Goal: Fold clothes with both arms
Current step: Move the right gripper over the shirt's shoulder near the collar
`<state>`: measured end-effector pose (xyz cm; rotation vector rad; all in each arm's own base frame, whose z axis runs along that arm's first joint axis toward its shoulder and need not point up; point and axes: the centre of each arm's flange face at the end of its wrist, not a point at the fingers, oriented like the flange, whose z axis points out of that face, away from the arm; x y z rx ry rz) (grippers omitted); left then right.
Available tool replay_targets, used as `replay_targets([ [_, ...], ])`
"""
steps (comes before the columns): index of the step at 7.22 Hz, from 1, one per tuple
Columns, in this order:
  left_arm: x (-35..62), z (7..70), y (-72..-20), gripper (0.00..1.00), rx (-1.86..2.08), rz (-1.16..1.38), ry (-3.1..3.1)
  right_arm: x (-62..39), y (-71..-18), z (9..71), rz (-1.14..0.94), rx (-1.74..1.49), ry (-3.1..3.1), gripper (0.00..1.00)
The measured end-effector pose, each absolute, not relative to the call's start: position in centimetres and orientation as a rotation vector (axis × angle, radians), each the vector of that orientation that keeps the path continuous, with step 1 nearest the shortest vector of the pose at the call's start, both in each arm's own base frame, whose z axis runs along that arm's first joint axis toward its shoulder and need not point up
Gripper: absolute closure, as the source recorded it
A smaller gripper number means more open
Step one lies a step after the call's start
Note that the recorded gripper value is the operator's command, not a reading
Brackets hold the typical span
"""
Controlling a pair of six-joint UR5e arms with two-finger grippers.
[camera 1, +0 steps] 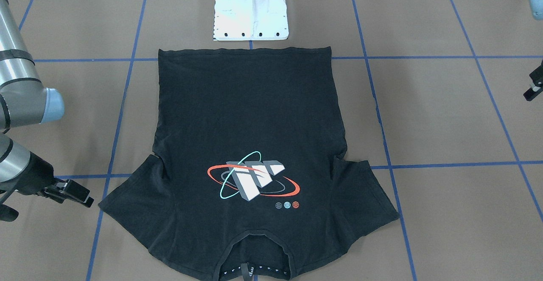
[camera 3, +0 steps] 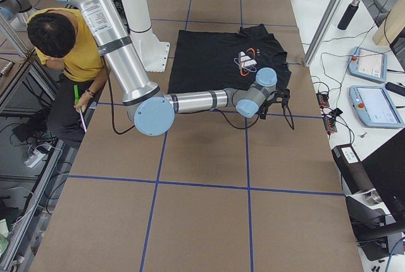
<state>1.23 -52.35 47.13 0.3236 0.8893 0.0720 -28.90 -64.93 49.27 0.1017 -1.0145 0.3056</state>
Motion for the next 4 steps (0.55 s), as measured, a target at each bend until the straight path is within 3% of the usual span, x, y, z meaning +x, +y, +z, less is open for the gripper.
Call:
replay_targets([
  [4,1.3,47.1,-52.3,0.00,0.322,0.072,0.892,-32.1,-65.5,50.0,0.300,0.070,-0.990,0.15],
])
